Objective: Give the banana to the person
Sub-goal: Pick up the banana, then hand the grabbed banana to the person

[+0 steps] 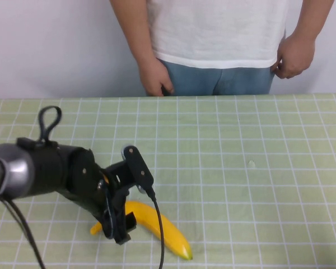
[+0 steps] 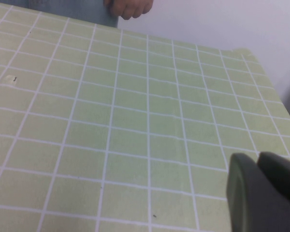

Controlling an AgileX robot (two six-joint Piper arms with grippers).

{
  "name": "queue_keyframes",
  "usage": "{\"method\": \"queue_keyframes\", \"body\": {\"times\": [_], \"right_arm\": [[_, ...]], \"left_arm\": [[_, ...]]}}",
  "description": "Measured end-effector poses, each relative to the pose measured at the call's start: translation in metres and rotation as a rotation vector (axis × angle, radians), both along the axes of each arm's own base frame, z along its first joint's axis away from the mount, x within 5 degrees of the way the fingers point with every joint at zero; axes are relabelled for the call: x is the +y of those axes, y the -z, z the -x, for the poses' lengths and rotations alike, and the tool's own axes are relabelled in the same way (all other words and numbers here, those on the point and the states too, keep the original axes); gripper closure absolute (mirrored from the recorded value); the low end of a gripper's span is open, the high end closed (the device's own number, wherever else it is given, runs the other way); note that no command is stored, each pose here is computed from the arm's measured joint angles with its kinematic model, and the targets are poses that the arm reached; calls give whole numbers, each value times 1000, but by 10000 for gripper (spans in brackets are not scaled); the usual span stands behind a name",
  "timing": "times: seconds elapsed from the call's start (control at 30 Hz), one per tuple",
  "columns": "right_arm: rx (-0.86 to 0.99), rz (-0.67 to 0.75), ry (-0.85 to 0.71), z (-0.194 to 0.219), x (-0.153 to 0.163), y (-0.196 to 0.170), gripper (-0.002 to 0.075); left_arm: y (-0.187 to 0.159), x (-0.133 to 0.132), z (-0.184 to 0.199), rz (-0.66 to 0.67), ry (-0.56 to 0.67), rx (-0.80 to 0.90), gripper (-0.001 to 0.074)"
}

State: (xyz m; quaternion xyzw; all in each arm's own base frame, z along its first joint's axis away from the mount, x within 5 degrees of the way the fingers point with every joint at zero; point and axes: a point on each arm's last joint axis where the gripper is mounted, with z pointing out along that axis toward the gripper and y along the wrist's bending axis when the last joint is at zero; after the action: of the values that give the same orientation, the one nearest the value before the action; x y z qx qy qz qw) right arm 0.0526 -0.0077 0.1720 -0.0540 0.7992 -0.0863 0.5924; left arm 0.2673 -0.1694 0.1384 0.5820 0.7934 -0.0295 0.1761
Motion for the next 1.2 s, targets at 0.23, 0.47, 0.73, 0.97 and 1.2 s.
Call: {"method": "queue_keyframes", "body": {"times": [0.23, 0.47, 0.73, 0.97, 1.2], "right_arm": [[0, 0, 0, 0, 0, 0, 733], [0, 0, 0, 0, 0, 0, 733], [0, 0, 0, 0, 0, 0, 734], [0, 0, 0, 0, 0, 0, 734], [0, 0, 0, 0, 0, 0, 733]], "left_arm": [[15, -1, -2, -12, -42, 46, 366], [3, 0, 1, 5, -78, 59, 452], [-47, 6, 15, 68, -107, 21, 452], [-106, 15, 30, 222, -203, -119, 452], [-175, 20, 37, 419, -292, -266, 452]]}}
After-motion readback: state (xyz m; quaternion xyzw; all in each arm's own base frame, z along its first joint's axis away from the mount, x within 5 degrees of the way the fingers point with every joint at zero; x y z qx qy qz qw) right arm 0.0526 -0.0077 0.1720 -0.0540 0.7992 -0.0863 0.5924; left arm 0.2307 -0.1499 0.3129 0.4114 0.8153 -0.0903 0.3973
